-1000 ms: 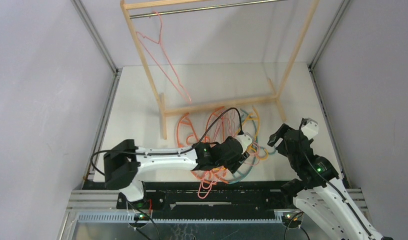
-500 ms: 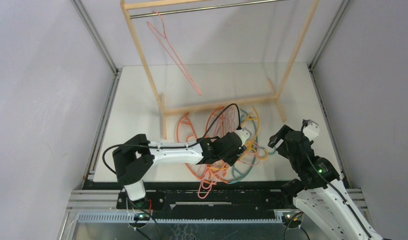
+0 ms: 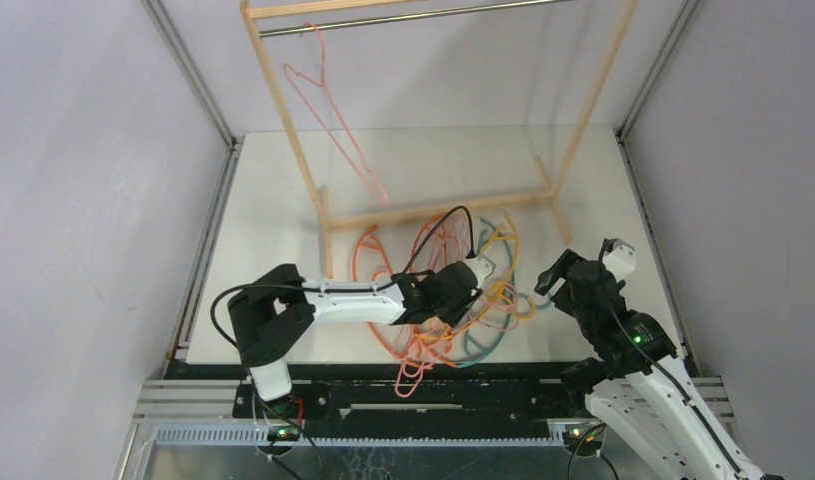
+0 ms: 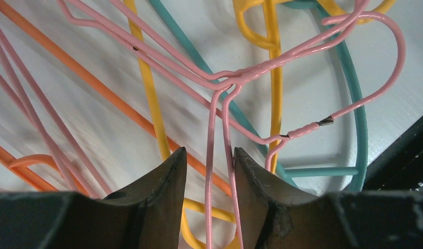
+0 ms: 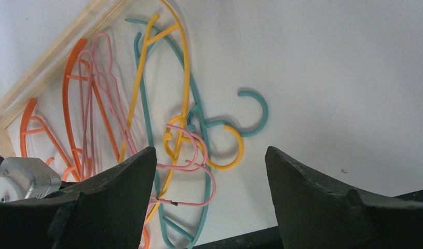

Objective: Organize the hangers

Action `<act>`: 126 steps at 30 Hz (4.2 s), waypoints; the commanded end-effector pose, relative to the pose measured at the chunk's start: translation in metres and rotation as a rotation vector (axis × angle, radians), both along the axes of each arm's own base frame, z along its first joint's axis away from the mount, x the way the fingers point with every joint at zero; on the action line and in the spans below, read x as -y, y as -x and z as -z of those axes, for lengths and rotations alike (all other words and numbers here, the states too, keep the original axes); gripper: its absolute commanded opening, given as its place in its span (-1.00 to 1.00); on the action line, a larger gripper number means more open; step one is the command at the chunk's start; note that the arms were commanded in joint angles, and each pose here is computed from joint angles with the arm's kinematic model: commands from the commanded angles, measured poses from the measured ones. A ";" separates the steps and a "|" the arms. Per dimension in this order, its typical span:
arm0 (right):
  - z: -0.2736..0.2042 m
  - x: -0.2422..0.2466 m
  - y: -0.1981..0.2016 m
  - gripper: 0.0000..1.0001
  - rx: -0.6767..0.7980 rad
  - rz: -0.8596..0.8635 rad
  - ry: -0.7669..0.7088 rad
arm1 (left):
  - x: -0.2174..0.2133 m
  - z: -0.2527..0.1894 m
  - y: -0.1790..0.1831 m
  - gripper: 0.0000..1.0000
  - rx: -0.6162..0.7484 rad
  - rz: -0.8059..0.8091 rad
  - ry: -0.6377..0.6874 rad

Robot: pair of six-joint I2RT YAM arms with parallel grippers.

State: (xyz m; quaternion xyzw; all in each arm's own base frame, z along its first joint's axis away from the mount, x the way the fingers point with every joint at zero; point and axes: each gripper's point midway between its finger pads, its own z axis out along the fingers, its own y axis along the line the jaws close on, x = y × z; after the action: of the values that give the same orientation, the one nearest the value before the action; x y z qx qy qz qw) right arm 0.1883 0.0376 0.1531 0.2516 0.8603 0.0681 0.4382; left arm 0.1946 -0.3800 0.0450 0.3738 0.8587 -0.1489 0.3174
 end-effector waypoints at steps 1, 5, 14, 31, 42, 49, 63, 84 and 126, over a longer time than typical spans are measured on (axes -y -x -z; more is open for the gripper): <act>-0.007 0.002 -0.002 0.70 0.021 0.023 -0.017 | 0.005 0.004 -0.004 -0.14 0.003 0.021 0.018; -0.007 0.001 -0.001 0.70 0.017 0.023 -0.021 | 0.003 0.010 -0.008 -0.16 -0.001 0.017 0.010; -0.007 0.000 -0.001 0.69 0.016 0.017 -0.026 | -0.013 0.024 -0.021 -0.43 -0.035 -0.016 -0.005; -0.002 -0.002 -0.003 0.69 0.002 0.016 -0.026 | -0.020 -0.055 -0.026 -0.89 0.054 -0.032 0.077; -0.001 -0.002 -0.003 0.69 0.006 0.015 -0.028 | -0.020 -0.066 -0.025 -0.92 0.055 -0.042 0.106; -0.002 -0.003 -0.004 0.69 0.009 0.010 -0.025 | -0.018 -0.053 -0.021 -0.11 0.027 -0.040 0.113; -0.004 -0.003 -0.001 0.69 0.017 0.012 -0.039 | 0.003 -0.038 -0.032 0.28 0.027 -0.040 0.111; -0.002 -0.008 -0.004 0.68 0.005 0.008 -0.059 | -0.021 -0.058 0.015 0.19 0.011 -0.030 0.108; -0.007 -0.009 -0.003 0.64 0.030 0.004 -0.080 | 0.006 0.001 -0.032 -0.03 0.025 -0.020 -0.032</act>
State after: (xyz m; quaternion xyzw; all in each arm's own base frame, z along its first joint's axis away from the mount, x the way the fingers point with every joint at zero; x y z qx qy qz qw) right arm 0.1880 0.0463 0.1531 0.2649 0.8590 0.0952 0.4277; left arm 0.2247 -0.3813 0.0448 0.3753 0.8635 -0.1205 0.3147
